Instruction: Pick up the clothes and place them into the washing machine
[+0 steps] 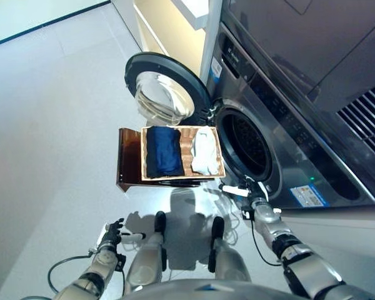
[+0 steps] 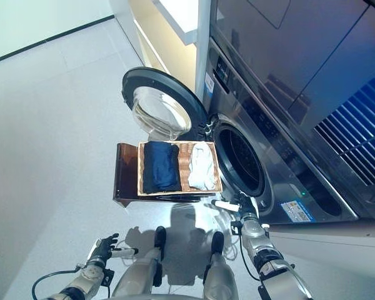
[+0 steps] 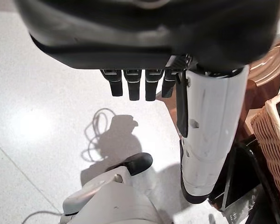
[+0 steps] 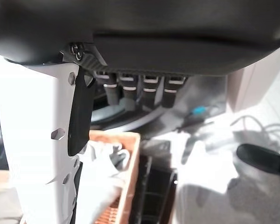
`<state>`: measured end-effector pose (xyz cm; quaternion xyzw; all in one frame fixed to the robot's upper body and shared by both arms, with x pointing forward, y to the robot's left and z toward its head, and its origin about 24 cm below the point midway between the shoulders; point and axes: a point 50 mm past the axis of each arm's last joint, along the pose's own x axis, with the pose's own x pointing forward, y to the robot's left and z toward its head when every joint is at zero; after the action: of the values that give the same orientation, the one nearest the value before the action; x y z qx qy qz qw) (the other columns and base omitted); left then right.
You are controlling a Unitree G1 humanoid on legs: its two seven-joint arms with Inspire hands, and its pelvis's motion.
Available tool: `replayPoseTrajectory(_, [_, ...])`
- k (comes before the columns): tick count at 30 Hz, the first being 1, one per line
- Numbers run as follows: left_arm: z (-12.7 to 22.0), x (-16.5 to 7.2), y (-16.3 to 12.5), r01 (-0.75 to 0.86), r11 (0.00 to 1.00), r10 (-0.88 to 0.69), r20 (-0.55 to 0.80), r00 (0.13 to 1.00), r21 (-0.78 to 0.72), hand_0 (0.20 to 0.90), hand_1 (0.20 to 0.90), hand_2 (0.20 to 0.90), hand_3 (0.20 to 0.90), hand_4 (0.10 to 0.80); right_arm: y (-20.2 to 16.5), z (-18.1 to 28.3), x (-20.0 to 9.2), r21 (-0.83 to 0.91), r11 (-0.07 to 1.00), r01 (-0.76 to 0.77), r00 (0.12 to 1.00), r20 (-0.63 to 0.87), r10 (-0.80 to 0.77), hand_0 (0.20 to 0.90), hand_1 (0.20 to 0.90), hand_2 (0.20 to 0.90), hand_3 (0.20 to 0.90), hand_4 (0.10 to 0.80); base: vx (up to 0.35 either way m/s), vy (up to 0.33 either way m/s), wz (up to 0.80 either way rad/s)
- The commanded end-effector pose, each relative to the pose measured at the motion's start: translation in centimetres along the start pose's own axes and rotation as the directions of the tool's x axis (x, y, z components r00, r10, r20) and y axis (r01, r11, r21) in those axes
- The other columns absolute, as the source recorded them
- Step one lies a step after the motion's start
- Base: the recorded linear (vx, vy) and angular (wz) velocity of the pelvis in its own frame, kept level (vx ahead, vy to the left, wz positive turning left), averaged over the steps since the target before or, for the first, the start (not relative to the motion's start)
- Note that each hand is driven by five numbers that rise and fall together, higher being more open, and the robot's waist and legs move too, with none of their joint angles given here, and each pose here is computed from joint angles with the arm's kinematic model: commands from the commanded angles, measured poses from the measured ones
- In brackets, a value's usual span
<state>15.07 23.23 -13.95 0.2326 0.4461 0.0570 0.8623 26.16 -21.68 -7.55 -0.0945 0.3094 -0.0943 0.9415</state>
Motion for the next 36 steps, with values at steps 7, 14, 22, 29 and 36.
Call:
replayPoseTrajectory(7, [0.1,0.3,2.1,-0.085,0.996,0.085,0.013,0.996,-0.006,0.9,0.9,0.9,0.9,0.8,0.3,3.7,0.2,-0.066,0.998,-0.009,0.985,0.171,0.02,0.9,0.9,0.9,0.9,0.8,0.0,0.0,0.0])
replayPoseTrajectory(14, [1.3,0.5,2.7,-0.111,0.993,0.113,0.052,0.992,-0.033,0.9,0.9,0.9,0.9,0.8,0.1,6.3,0.6,-0.108,0.994,0.023,0.972,0.233,0.003,0.9,0.9,0.9,0.9,0.8,-0.025,-0.003,0.03])
replayPoseTrajectory(22, [2.0,0.5,3.5,-0.146,0.986,0.153,0.09,0.984,-0.081,0.9,0.9,0.9,0.9,0.8,-1.3,14.8,0.7,-0.089,0.99,0.108,0.897,0.438,-0.059,0.9,0.9,0.9,0.9,0.8,-0.037,0.017,0.0])
replayPoseTrajectory(29, [3.2,0.6,4.0,-0.172,0.979,0.187,0.135,0.973,-0.112,0.9,0.9,0.9,0.9,0.8,-4.0,21.9,0.0,-0.035,0.968,0.247,0.818,0.543,-0.189,0.9,0.9,0.9,0.9,0.8,-0.01,0.031,0.07])
replayPoseTrajectory(36, [5.6,0.7,4.7,-0.197,0.967,0.228,0.211,0.951,-0.161,0.9,0.9,0.9,0.9,0.8,-5.8,27.9,-1.7,0.049,0.943,0.328,0.742,0.605,-0.29,0.9,0.9,0.9,0.9,0.8,0.017,0.015,0.13])
